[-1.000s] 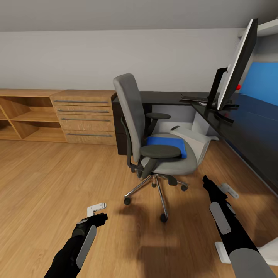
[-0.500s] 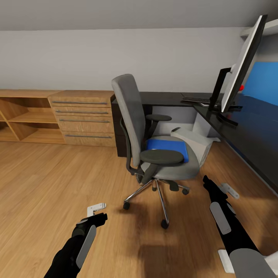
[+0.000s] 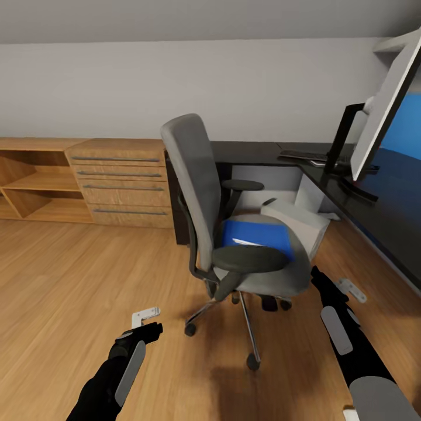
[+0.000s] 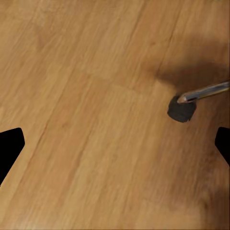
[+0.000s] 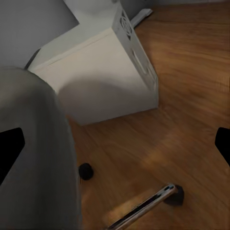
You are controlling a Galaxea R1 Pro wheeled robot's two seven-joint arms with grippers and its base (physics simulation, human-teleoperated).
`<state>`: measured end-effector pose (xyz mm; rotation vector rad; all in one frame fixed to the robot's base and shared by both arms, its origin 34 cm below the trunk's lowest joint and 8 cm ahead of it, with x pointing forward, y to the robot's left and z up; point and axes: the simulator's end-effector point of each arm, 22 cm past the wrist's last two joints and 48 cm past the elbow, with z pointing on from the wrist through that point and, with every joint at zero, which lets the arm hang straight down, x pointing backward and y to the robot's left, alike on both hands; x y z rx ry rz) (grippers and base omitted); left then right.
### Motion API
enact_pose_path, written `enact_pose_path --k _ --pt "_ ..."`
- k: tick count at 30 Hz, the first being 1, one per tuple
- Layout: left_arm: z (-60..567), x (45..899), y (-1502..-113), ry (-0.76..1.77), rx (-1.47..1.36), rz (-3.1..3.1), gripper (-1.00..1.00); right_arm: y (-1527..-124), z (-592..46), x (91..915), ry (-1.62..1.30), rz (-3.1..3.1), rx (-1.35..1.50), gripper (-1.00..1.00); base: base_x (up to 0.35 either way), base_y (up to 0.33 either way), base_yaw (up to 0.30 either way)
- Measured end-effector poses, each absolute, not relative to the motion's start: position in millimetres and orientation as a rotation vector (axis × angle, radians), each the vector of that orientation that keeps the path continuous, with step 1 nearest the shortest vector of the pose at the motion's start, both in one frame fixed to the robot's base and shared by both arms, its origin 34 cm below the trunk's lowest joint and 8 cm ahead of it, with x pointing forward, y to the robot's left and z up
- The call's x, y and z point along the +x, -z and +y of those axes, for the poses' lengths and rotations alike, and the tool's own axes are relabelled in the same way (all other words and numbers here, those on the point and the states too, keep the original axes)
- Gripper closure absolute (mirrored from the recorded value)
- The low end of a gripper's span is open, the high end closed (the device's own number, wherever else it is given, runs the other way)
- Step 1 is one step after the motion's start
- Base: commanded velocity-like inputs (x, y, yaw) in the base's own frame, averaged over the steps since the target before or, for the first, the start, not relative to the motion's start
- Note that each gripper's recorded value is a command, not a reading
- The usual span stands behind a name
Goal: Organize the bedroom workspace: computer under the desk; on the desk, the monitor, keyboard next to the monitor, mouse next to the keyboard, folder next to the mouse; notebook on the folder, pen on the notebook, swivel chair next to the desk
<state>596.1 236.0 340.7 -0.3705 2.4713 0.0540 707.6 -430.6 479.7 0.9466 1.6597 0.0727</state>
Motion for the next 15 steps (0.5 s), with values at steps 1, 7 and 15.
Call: enact_pose_path --k 1,7,15 --pt "235.9 596.0 -340.6 -0.054 -0.370 2.472 -1.00 -479.8 -432.0 707.2 -0.071 1.658 0.949 -1.00 0.320 0.000 0.000" --pt "235.9 596.2 -340.9 -0.054 -0.370 2.471 -1.00 -481.1 -434.9 706.6 -0.065 1.653 0.950 -1.00 0.316 0.000 0.000" --pt "237.0 596.3 -341.0 -0.053 -0.372 2.470 -1.00 -481.6 -435.8 706.5 -0.062 1.652 0.949 -1.00 0.222 0.000 0.000"
